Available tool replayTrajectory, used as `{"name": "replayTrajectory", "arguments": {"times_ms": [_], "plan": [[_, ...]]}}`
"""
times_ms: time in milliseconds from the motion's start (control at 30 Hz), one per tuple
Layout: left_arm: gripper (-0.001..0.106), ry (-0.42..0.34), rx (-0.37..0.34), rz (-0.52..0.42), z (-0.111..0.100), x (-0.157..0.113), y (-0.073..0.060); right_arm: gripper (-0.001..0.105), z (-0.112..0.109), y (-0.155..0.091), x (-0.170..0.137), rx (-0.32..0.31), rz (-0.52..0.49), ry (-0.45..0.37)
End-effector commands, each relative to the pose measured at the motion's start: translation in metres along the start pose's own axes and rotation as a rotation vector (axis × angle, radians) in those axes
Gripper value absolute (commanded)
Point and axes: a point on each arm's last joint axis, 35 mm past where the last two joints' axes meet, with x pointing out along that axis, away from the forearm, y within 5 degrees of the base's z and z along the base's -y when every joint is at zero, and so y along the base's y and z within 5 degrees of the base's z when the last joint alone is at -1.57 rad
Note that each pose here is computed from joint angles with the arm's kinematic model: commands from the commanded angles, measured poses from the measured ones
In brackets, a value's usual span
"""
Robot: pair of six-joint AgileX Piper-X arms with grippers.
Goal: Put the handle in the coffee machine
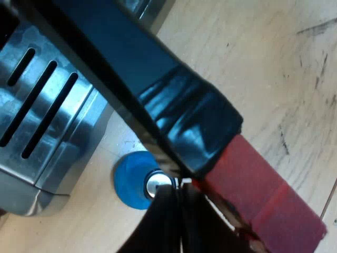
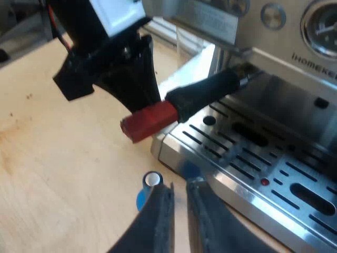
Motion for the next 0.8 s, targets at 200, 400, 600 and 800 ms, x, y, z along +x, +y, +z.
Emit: {"name": "replayTrajectory", "arguments": {"times_ms": [200, 400, 600, 800], "plan": [[0.001, -0.102, -0.043, -0.046, 0.016, -0.002, -0.020, 0.011, 0.003, -0.003, -0.004, 0.007, 0.006, -0.011], [0.001, -0.152, -0.136, 0.020, -0.003, -0.004, -0.026, 0.011, 0.003, -0.003, -0.004, 0.007, -0.001, -0.011], [0.001, -0.155, -0.161, 0.037, -0.022, 0.003, -0.027, 0.011, 0.003, -0.003, -0.004, 0.007, -0.001, -0.011], [0.001, -0.173, -0.185, 0.018, -0.022, -0.001, -0.031, 0.011, 0.003, -0.003, -0.004, 0.007, -0.001, -0.011]]}}
